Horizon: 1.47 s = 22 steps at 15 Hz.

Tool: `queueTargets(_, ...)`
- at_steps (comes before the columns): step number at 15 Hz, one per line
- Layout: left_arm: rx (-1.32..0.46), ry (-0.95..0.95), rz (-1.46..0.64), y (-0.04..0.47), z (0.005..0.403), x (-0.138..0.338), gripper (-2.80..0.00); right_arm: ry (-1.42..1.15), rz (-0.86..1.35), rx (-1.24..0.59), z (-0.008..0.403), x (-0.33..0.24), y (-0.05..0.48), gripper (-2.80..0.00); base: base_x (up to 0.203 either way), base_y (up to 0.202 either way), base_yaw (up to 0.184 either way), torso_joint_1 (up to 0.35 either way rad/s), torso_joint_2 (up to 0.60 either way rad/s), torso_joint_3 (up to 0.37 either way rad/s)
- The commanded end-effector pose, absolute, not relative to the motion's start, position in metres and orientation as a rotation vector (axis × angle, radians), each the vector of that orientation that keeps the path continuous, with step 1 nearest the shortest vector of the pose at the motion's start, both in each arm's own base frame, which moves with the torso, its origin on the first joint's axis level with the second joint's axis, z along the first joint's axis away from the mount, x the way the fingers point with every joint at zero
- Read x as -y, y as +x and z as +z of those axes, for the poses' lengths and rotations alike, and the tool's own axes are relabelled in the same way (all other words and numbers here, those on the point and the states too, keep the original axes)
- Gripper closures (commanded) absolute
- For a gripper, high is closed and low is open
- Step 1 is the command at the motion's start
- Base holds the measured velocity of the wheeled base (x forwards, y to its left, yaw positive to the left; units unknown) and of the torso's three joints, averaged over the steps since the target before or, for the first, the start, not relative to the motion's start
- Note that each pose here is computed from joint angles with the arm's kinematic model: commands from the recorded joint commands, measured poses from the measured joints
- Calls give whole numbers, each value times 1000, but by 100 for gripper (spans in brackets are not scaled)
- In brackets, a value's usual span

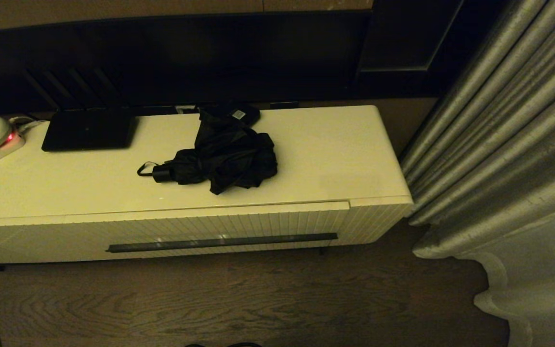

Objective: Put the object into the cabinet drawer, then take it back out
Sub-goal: Open the drawer

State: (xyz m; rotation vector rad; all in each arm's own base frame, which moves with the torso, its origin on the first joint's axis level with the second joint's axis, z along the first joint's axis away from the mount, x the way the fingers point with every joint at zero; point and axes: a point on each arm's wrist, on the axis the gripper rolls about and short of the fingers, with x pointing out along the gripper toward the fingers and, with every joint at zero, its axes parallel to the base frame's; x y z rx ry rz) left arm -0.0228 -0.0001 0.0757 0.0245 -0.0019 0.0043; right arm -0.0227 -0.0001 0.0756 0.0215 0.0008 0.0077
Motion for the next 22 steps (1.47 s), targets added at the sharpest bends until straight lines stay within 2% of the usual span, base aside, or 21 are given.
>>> queueTargets(1, 0, 26, 5, -23, 75, 0, 0, 21, 9, -1, 75, 0, -23, 0, 0, 0, 0, 0, 0, 0)
queueTargets(22, -1, 26, 2, -23, 75, 0, 0, 21, 8, 0, 75, 0, -23, 0, 0, 0, 0, 0, 0, 0)
